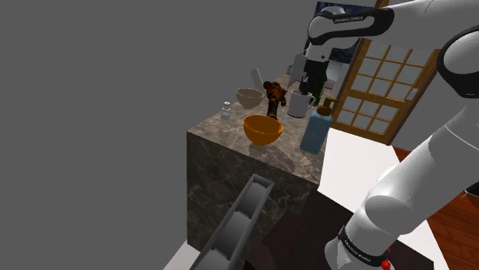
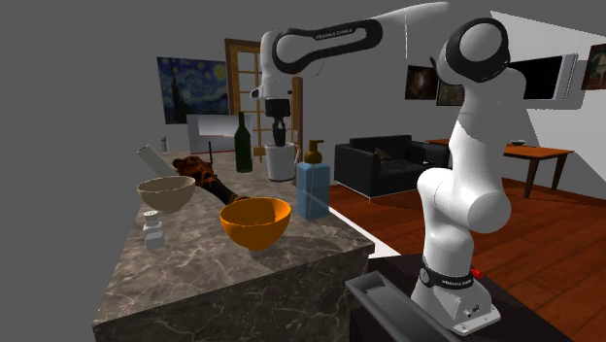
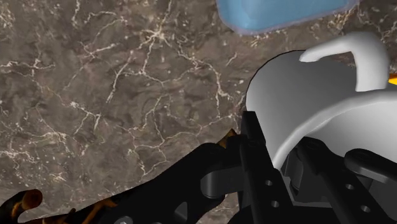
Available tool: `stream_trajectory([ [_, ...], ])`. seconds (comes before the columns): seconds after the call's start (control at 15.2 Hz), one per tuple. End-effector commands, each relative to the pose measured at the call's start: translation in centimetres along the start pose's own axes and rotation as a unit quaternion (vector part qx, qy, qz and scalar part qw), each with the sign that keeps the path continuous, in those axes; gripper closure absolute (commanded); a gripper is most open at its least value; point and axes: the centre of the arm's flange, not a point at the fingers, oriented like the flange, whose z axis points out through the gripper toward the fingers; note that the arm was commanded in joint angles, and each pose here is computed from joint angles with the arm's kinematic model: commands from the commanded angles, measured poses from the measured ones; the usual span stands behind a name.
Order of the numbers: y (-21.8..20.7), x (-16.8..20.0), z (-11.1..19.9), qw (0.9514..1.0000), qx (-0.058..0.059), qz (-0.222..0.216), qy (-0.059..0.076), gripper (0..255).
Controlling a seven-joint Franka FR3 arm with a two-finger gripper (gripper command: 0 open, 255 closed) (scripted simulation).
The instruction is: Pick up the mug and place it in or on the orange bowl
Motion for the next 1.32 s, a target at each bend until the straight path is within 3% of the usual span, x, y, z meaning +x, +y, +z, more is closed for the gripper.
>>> stream_trajectory([
  [0.0,0.0,0.0,-1.1,1.0000,0.000,0.000,0.000,255],
  [0.33,-0.1,0.0,-3.5,1.0000,0.000,0.000,0.000,255],
  [1.06,-13.1,6.9,-5.8,1.0000,0.000,0.000,0.000,255],
  [1.25,-13.0,6.9,-4.2,1.0000,0.000,0.000,0.000,255],
])
